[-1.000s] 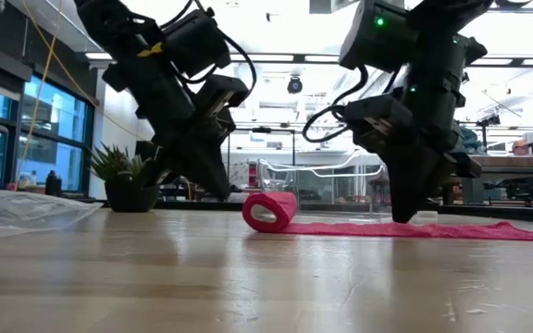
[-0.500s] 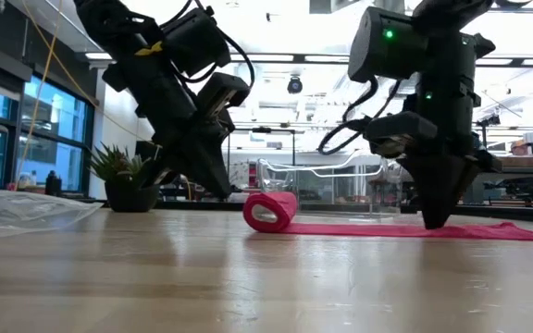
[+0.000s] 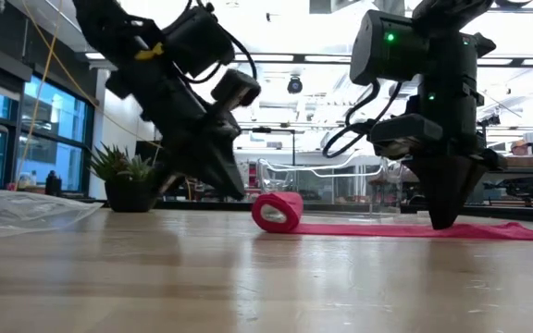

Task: Roll bandage
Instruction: Roll the red bandage

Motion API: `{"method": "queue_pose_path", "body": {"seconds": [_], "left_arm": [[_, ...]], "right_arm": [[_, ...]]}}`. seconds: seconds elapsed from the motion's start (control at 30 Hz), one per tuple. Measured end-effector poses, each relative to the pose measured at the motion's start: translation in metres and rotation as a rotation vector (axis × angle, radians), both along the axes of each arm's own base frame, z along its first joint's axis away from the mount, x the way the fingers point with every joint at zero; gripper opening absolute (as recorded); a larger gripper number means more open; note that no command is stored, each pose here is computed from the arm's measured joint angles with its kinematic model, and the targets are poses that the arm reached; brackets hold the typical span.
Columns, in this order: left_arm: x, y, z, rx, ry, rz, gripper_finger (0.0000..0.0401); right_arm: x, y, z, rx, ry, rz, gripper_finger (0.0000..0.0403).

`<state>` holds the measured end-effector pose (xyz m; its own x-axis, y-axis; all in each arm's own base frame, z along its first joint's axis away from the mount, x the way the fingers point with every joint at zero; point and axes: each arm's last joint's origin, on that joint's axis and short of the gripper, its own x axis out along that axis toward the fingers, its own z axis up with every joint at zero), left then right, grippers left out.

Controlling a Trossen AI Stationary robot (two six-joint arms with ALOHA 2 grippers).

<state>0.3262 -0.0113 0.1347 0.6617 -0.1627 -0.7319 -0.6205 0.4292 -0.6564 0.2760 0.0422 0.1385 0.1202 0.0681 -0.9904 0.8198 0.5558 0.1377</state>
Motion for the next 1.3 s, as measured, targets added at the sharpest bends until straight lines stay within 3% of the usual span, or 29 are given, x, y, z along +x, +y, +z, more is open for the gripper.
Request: {"method": "queue_pose_path", "body": {"seconds": [0.13, 0.53, 0.63, 0.77, 1.03, 1.3], "left_arm": [[0.0, 0.0, -0.019, -0.029, 0.081, 0.032, 0.0], [0.026, 0.0, -0.016, -0.01, 0.036, 0.015, 0.0], [0.046, 0.001, 0.003, -0.035, -0.116, -0.058, 0.0], [0.067, 0.002, 0.055, -0.033, -0.356, -0.174, 0.0], [0.053, 0.02, 0.081, 0.097, -0.283, -0.175, 0.0], [0.049, 0.032, 0.075, 0.131, -0.228, -0.18, 0.0]], "right_arm": [[0.0, 0.0, 0.0, 0.009, -0.002, 0.001, 0.0], [0.002, 0.0, 0.0, 0.022, -0.022, 0.004, 0.0], [0.002, 0.0, 0.0, 0.022, -0.022, 0.004, 0.0], [0.002, 0.0, 0.0, 0.016, -0.022, 0.002, 0.0], [0.0, 0.0, 0.004, 0.018, -0.019, -0.015, 0.0], [-0.006, -0.002, 0.021, 0.017, -0.052, -0.052, 0.0]]}}
